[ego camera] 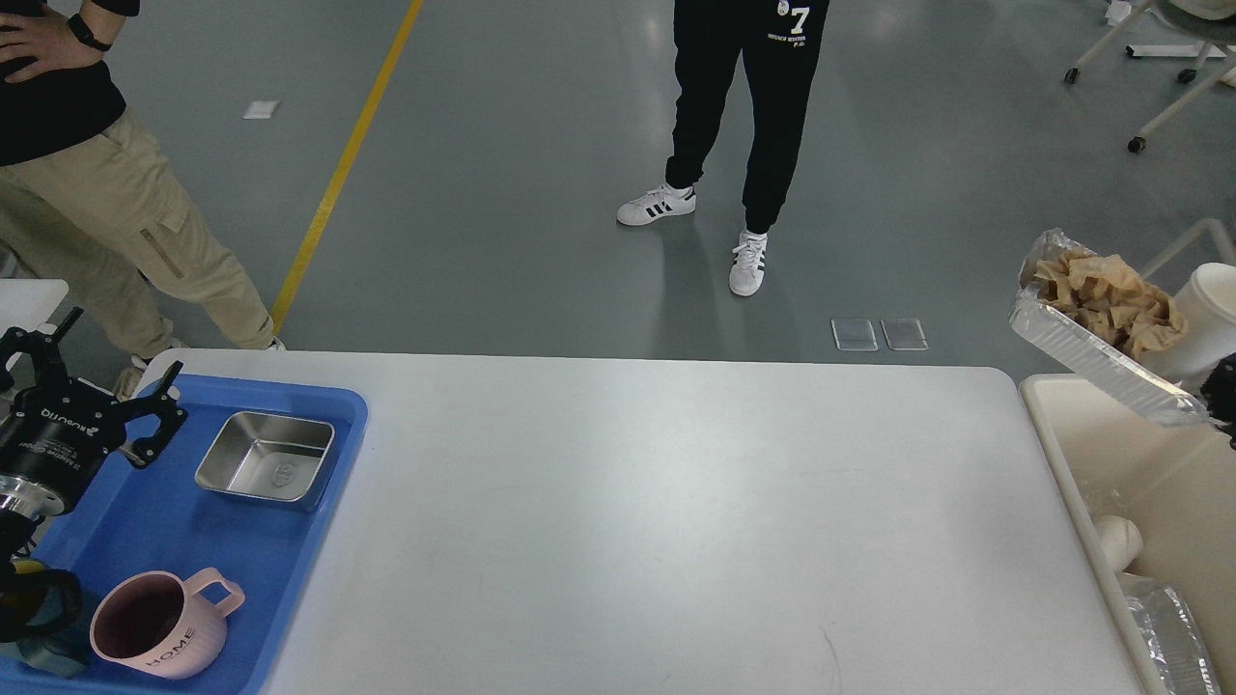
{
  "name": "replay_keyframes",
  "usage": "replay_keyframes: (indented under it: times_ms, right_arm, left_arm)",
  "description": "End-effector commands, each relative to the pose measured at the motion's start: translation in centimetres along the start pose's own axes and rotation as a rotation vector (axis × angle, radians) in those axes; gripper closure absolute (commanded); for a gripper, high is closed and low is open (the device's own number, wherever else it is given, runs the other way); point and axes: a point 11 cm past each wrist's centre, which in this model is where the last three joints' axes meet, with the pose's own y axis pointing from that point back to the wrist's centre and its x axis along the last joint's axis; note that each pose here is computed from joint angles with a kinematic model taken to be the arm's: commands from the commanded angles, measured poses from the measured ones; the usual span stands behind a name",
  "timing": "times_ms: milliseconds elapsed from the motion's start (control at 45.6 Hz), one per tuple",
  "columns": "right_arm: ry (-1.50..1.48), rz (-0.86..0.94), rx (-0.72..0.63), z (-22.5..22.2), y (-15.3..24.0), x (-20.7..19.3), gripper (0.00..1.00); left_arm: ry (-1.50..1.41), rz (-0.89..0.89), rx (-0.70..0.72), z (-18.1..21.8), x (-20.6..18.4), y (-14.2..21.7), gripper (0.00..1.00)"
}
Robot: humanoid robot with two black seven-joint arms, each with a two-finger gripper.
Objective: Tidy desktop
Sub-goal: 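Carry the foil tray with the right gripper toward the white bin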
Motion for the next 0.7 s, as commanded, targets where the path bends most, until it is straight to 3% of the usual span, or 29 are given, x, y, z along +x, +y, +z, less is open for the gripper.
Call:
replay_keyframes:
  times_ms: [0,680]
  right_arm:
    - [-0.009,0.035,0.024,0.6,0.4,1.3,1.0]
    - [-0.185,0.17,-0.022,7.2,1.6,5.1,1.0]
  left_arm:
    - [0.003,-0.002,0.001,-0.1,0.0,0.1,0.02]
    - [0.002,-0.008,-0.002,0.0,0.0,0.1,0.02]
